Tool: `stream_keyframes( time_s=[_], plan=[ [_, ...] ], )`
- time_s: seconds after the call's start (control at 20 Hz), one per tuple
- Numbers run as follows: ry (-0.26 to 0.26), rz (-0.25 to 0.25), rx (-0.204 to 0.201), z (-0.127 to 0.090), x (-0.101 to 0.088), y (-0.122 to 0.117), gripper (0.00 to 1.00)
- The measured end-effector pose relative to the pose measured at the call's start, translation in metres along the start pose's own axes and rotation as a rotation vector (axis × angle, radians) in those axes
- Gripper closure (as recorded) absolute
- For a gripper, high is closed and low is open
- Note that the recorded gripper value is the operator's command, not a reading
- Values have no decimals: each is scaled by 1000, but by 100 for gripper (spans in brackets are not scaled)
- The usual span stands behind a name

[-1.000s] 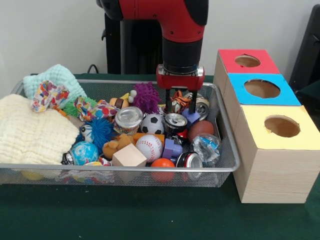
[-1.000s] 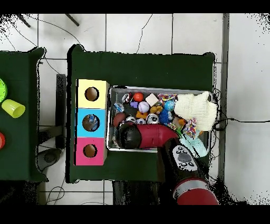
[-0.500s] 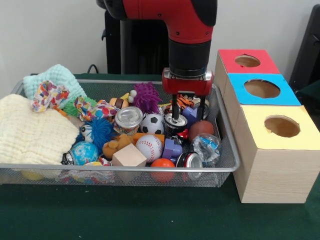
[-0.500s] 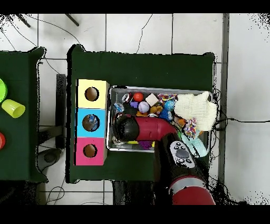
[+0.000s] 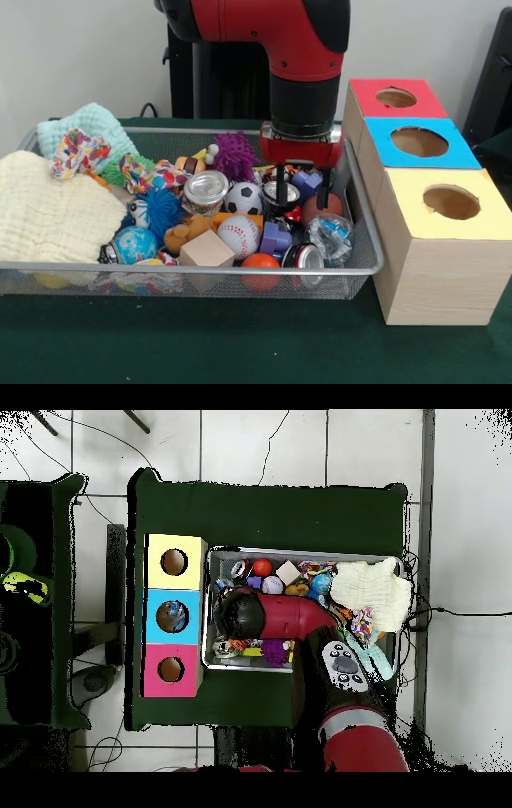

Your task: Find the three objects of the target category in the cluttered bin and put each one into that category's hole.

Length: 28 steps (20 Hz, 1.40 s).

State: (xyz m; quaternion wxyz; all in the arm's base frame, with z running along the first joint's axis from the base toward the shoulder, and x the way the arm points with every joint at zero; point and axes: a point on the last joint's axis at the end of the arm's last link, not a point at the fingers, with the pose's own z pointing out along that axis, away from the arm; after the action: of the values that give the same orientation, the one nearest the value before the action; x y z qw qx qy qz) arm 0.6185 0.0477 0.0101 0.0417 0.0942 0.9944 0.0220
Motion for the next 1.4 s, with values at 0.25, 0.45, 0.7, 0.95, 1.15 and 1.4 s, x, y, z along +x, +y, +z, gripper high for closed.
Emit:
stream_keyframes(
  time_s=[0.25,0.45,0.7,0.95,1.15,1.4],
  plan=[
    [2,-2,6,13,-3,2,0],
    [8,3,9,23,-4,4,0],
    [1,39,36,23,-10,7,0],
    [-3,90,65,20,-8,16,0],
    [-15,179,62,22,-6,41,0],
    [-39,254,82,21,-4,49,0]
  ],
)
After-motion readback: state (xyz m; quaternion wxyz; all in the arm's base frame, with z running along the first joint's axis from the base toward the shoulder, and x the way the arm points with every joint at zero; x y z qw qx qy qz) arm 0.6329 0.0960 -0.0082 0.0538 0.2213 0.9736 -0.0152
